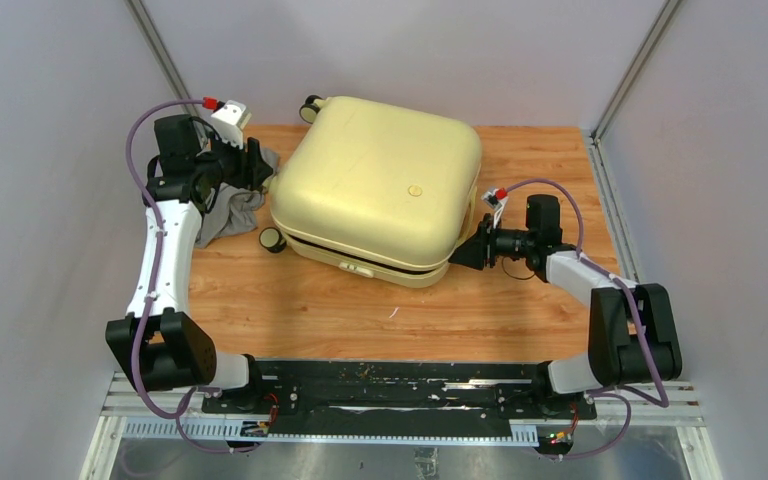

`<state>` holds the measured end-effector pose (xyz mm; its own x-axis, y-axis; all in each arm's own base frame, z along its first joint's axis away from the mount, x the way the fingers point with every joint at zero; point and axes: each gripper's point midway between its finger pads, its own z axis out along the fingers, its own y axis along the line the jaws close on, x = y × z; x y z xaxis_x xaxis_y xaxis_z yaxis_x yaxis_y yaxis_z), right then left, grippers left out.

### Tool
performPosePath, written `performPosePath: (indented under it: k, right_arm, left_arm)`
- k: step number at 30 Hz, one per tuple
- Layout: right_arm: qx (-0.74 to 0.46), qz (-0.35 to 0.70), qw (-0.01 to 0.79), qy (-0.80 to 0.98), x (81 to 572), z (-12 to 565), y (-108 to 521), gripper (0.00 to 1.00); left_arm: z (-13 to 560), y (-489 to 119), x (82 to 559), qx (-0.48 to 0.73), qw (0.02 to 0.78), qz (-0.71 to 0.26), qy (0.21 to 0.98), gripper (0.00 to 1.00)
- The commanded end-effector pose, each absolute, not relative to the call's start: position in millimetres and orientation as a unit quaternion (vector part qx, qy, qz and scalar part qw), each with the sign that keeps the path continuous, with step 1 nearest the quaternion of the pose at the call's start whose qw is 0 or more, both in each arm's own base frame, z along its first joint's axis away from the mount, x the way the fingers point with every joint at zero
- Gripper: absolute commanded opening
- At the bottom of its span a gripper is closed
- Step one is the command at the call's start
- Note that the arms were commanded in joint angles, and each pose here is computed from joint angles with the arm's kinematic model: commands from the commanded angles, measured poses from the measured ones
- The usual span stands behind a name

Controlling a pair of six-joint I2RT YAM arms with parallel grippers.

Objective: Pack the luggage
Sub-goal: Zip the luggage at the center of the board.

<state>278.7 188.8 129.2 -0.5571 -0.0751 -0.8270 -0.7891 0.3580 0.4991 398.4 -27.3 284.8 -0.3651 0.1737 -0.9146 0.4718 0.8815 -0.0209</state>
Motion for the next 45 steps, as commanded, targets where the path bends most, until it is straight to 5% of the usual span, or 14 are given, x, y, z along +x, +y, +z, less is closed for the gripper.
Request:
performPosePath:
  k: [1, 9, 12, 15, 17, 35, 40, 45]
  right_arm:
    - [-0.295, 0.5, 0.352, 0.734, 277, 128, 200, 0.36]
    - [-0.281, 0.486, 0.365, 0.743, 286, 126, 203, 0.46]
    - [-0.274, 0.479, 0.367, 0.749, 287, 124, 206, 0.32]
    - [-0.261, 0.472, 0.379, 0.752, 285, 126, 206, 0.06]
    - [-0.256, 0.467, 0.388, 0.752, 282, 129, 203, 0.0]
    - [-0.237, 0.453, 0.407, 0.757, 267, 134, 196, 0.0]
    - [-0.222, 0.43, 0.433, 0.76, 271, 129, 190, 0.39]
    - [-0.225, 0.415, 0.45, 0.758, 284, 129, 189, 0.47]
  left_arm:
    - [319, -51, 396, 0.223, 0.565, -0.175, 0.775, 0.0]
    - [322, -49, 396, 0.224, 0.568, -0.167, 0.774, 0.0]
    - [323, -49, 396, 0.224, 0.569, -0.167, 0.774, 0.0]
    - [322, -49, 397, 0.222, 0.568, -0.167, 0.775, 0.0]
    - [323, -48, 397, 0.222, 0.568, -0.165, 0.775, 0.0]
    - [344, -47, 407, 0.205, 0.583, -0.166, 0.768, 0.0]
    - [342, -47, 406, 0.207, 0.582, -0.168, 0.769, 0.0]
    - [341, -48, 405, 0.206, 0.58, -0.169, 0.769, 0.0]
